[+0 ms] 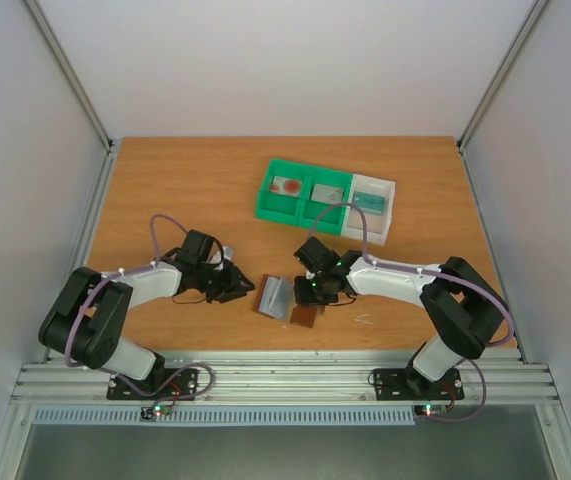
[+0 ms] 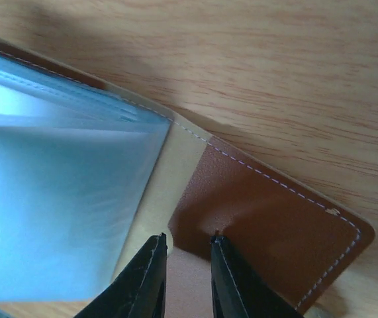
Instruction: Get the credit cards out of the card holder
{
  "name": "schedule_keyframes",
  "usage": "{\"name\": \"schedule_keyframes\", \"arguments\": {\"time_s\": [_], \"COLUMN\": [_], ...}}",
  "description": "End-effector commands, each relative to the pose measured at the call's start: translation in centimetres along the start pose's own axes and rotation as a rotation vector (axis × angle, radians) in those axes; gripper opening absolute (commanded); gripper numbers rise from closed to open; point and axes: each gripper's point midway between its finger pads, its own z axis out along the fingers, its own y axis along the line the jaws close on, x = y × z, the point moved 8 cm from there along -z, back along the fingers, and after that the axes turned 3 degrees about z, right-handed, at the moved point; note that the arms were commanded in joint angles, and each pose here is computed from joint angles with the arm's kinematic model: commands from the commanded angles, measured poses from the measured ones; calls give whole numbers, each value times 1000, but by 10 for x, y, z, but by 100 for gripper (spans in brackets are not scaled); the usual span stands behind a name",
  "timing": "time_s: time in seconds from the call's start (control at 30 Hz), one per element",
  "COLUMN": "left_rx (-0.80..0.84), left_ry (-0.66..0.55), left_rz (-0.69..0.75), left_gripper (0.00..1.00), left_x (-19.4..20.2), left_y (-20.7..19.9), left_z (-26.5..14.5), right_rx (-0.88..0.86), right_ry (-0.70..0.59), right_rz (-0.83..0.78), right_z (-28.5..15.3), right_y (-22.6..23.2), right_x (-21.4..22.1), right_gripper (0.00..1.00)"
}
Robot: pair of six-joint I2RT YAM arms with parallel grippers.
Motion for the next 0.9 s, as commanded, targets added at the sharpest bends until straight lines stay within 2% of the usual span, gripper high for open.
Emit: {"name": "schedule_keyframes", "arguments": {"time_s": [0.0, 0.43, 0.47, 0.6, 0.7, 0.87], "left_rx": [56, 209, 208, 192, 183, 151], "left_ry": [10, 56, 52, 42, 27, -9], "left_rz": [49, 121, 123, 116, 110, 111], "left_gripper": [33, 40, 39, 19, 7, 1], "left_x": [-3, -2, -3, -1, 2, 9], "left_y": [-9, -39, -40, -37, -36, -36], "left_z": [2, 22, 23, 22, 17, 7], "right_rx": [2, -32, -34, -36, -49, -116], "right_ry": [-59, -87, -90, -110, -116, -89], "right_rz": [-13, -16, -17, -27, -37, 4], "right_z": [9, 20, 20, 17, 9, -14], "right_y": [-6, -16, -16, -16, -11, 4], "right_x": [-1, 7, 7, 5, 3, 3], "right_gripper": [21, 20, 20, 20, 22, 32]}}
